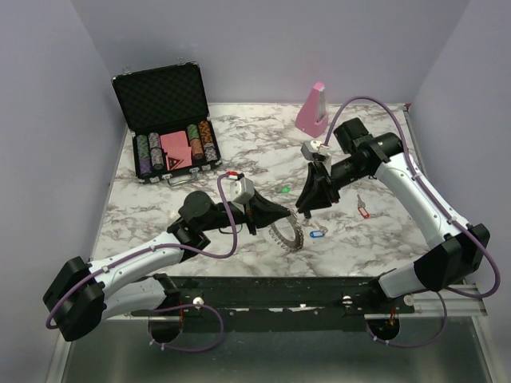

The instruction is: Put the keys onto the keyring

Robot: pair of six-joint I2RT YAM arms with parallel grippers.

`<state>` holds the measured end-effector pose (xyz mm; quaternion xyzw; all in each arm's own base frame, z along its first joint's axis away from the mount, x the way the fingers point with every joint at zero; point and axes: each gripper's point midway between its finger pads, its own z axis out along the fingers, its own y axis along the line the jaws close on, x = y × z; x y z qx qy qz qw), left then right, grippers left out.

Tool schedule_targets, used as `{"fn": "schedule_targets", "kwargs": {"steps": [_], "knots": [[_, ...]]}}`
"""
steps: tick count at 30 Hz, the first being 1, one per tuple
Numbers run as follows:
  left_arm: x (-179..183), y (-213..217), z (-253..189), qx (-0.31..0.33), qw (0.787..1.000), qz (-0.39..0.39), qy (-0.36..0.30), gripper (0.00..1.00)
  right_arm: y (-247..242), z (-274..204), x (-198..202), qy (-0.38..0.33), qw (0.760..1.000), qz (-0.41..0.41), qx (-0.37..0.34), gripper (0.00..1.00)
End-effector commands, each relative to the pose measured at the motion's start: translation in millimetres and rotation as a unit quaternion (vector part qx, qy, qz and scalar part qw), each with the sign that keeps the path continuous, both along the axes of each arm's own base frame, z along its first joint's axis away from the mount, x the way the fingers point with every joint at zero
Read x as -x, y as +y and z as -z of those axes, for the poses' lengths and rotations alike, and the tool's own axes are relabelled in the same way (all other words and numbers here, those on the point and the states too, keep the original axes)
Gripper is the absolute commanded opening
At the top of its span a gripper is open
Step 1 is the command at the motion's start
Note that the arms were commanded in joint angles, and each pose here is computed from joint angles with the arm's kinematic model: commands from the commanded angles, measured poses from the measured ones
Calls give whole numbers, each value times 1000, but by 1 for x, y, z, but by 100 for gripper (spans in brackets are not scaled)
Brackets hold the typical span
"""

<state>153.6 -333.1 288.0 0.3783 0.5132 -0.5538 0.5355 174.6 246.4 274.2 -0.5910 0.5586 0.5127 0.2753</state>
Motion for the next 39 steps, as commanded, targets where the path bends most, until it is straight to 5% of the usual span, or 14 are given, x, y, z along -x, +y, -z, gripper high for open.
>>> {"fn": "schedule_targets", "kwargs": {"steps": [1, 21, 39], "knots": [[4, 2, -14, 25, 999, 10, -23, 0, 3, -5, 6, 20, 999, -7, -24, 29], [-9, 1, -18, 37, 999, -22, -1, 0, 3, -9, 10, 18, 999, -15, -35, 31], [-12, 0, -23, 53, 998, -37, 16, 0, 4, -9, 8, 13, 999, -10, -35, 3]]}}
